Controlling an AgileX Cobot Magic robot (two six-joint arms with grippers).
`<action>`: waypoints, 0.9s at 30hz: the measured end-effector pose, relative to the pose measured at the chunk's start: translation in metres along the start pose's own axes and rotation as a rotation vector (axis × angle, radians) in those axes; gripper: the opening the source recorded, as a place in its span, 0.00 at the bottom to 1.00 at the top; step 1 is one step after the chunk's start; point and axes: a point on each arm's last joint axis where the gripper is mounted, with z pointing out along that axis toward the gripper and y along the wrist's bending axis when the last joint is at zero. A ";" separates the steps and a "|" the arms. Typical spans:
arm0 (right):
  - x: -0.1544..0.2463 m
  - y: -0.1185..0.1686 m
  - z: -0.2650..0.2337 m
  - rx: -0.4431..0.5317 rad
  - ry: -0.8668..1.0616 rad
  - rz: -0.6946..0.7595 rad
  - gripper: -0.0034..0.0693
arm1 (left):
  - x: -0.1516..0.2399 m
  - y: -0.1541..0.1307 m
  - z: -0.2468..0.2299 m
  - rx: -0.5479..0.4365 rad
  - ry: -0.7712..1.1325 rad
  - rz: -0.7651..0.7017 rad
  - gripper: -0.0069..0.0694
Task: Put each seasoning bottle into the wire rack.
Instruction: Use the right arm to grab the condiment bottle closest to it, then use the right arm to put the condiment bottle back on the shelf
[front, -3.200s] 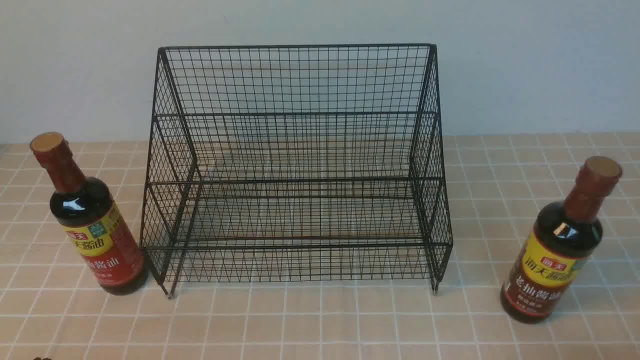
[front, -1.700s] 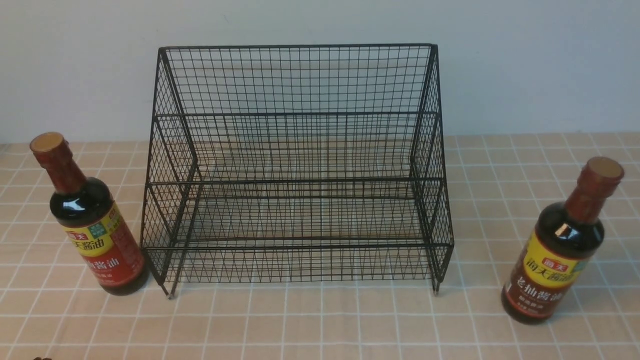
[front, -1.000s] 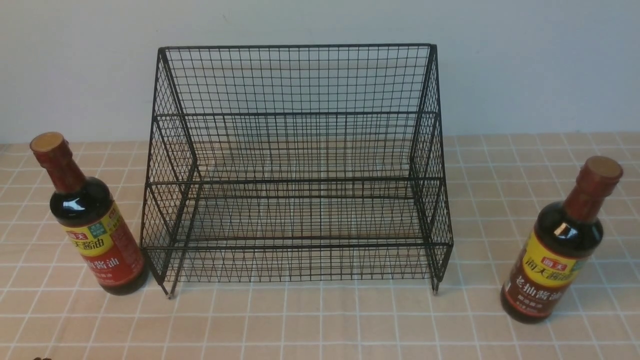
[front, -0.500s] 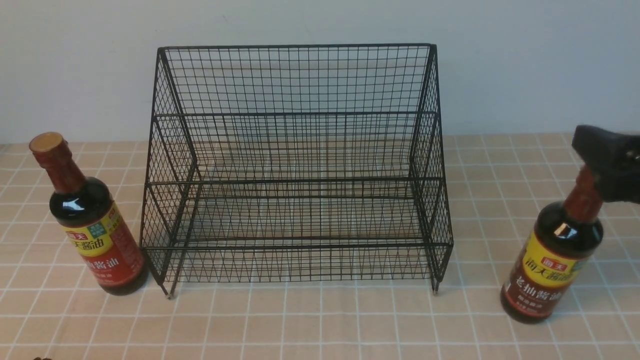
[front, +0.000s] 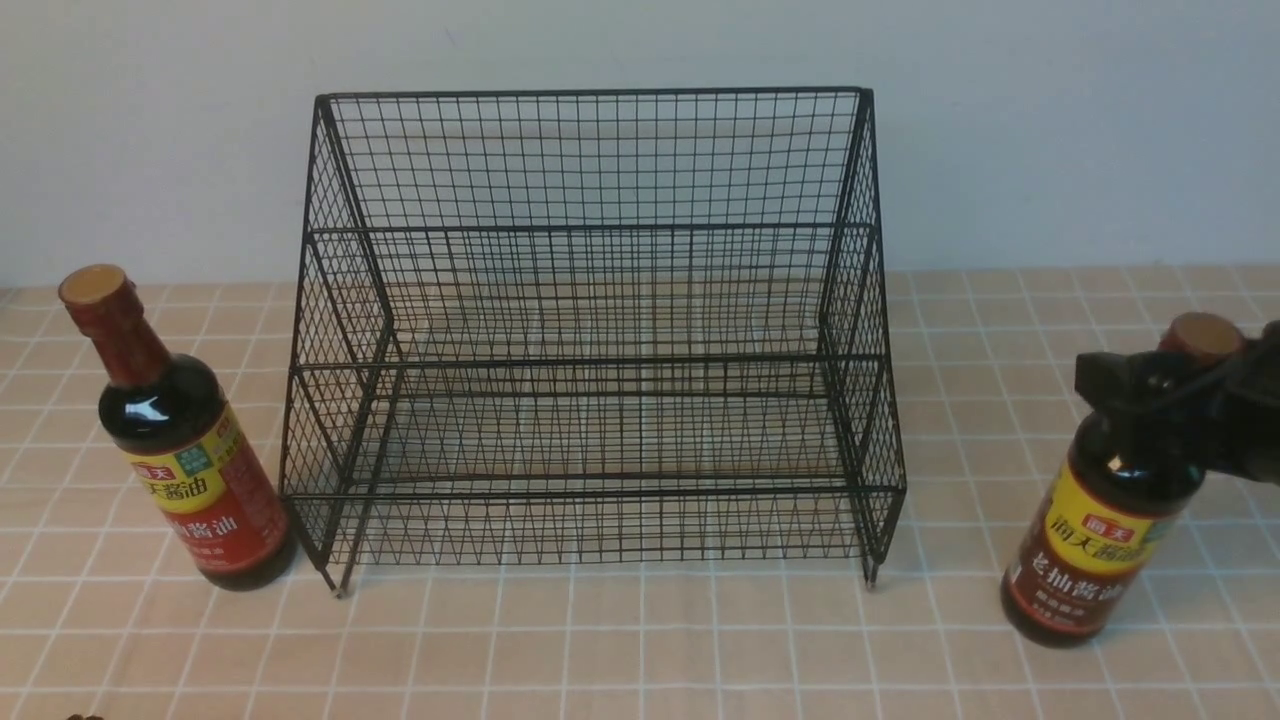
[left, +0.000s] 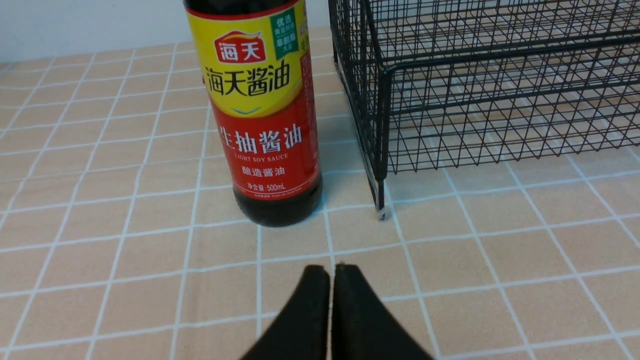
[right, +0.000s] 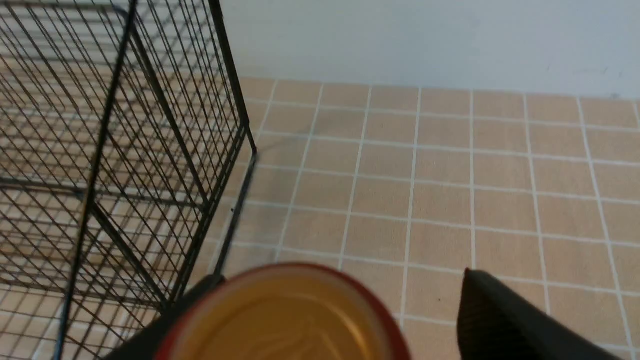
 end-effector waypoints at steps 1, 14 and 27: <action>0.000 0.000 0.000 0.000 0.000 0.000 0.77 | 0.000 0.000 0.000 0.000 0.000 0.000 0.08; -0.018 0.000 -0.010 0.016 0.035 -0.084 0.42 | 0.000 0.000 0.000 0.000 0.000 0.000 0.08; -0.111 0.060 -0.077 -0.194 -0.253 -0.234 0.42 | 0.000 0.000 0.000 0.000 0.000 0.000 0.08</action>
